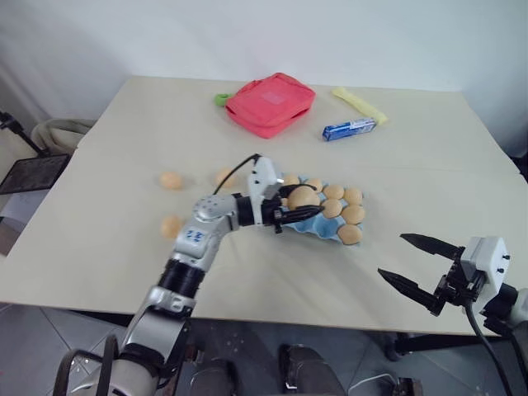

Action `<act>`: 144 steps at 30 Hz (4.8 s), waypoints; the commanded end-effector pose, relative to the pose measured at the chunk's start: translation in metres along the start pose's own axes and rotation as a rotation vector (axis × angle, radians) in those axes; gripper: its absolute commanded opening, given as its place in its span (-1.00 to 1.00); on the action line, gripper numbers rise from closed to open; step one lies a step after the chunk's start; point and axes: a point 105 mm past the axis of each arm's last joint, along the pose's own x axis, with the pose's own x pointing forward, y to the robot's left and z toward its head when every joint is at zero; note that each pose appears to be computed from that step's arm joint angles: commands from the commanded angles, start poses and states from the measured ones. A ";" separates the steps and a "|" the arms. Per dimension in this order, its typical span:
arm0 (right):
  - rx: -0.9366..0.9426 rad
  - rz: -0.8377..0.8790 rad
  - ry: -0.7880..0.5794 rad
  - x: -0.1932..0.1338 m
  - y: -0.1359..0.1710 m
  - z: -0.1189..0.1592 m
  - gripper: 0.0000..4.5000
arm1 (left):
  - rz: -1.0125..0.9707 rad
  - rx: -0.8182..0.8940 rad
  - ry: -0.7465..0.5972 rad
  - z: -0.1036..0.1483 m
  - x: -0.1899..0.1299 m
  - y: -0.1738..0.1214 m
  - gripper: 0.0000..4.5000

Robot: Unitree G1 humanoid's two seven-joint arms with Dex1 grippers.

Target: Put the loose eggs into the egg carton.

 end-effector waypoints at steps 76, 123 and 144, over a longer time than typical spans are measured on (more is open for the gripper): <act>0.035 0.302 -0.156 0.021 0.015 0.017 1.00 | 1.141 0.006 0.073 -0.026 -0.302 -0.031 0.98; 0.117 0.208 -0.160 0.031 0.024 -0.027 1.00 | 0.938 -0.056 0.102 -0.041 -0.240 0.026 0.14; 0.070 0.117 -0.148 0.018 0.011 -0.039 1.00 | 0.333 0.014 0.058 0.013 -0.089 0.022 0.14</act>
